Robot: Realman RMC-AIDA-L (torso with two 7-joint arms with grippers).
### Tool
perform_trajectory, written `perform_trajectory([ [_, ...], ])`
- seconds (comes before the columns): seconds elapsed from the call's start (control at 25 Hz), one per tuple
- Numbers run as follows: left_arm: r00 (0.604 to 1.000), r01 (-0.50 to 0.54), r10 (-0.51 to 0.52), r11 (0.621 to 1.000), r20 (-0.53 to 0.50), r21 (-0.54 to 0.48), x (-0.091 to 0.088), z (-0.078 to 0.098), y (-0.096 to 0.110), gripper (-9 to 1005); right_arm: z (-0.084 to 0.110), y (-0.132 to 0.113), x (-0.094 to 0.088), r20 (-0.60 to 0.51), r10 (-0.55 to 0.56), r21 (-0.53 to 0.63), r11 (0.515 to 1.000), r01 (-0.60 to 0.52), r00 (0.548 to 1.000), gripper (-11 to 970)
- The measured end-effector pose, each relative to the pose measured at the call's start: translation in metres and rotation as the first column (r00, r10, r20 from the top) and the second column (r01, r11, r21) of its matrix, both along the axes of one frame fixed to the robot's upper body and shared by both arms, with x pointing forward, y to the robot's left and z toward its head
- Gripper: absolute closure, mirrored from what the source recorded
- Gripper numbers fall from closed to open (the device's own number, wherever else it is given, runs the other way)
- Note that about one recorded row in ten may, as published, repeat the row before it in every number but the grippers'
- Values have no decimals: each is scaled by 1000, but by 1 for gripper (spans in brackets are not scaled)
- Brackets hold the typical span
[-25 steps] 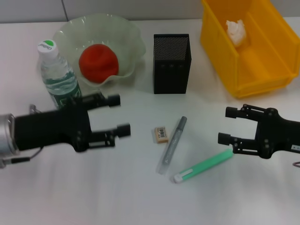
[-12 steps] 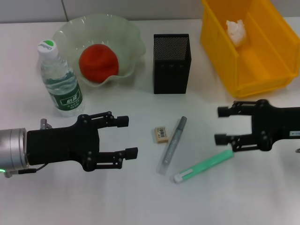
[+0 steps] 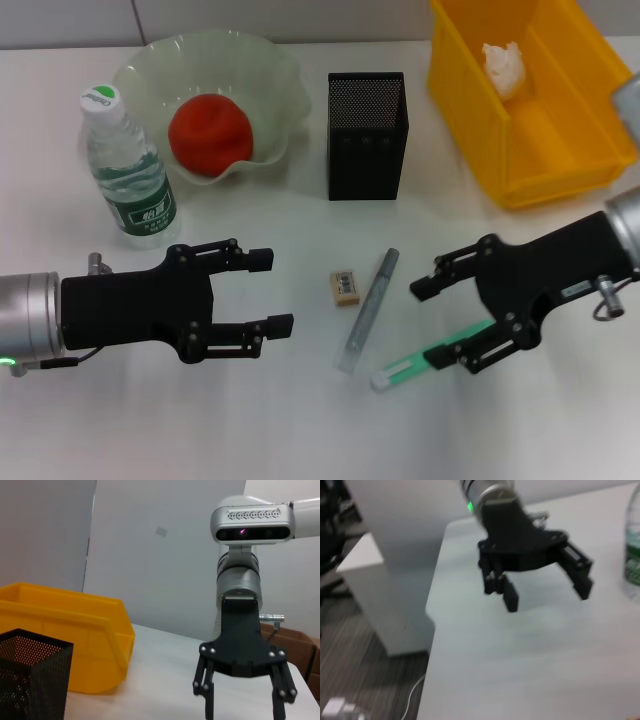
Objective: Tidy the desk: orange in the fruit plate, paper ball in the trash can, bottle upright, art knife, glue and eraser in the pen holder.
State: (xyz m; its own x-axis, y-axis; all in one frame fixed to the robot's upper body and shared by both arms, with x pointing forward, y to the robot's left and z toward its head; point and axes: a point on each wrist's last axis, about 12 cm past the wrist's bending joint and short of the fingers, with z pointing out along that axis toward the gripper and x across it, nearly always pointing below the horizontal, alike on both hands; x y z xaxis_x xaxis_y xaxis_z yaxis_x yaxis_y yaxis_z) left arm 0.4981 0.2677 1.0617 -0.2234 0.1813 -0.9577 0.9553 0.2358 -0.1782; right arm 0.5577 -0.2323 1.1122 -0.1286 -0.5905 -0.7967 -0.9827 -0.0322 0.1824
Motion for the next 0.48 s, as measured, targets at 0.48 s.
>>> perform_trajectory([
  [0.48,1000,-6,6,1000,-11,-6,1,0,-2,192,-6,48,6,49,206,-216,957,-191,977,177],
])
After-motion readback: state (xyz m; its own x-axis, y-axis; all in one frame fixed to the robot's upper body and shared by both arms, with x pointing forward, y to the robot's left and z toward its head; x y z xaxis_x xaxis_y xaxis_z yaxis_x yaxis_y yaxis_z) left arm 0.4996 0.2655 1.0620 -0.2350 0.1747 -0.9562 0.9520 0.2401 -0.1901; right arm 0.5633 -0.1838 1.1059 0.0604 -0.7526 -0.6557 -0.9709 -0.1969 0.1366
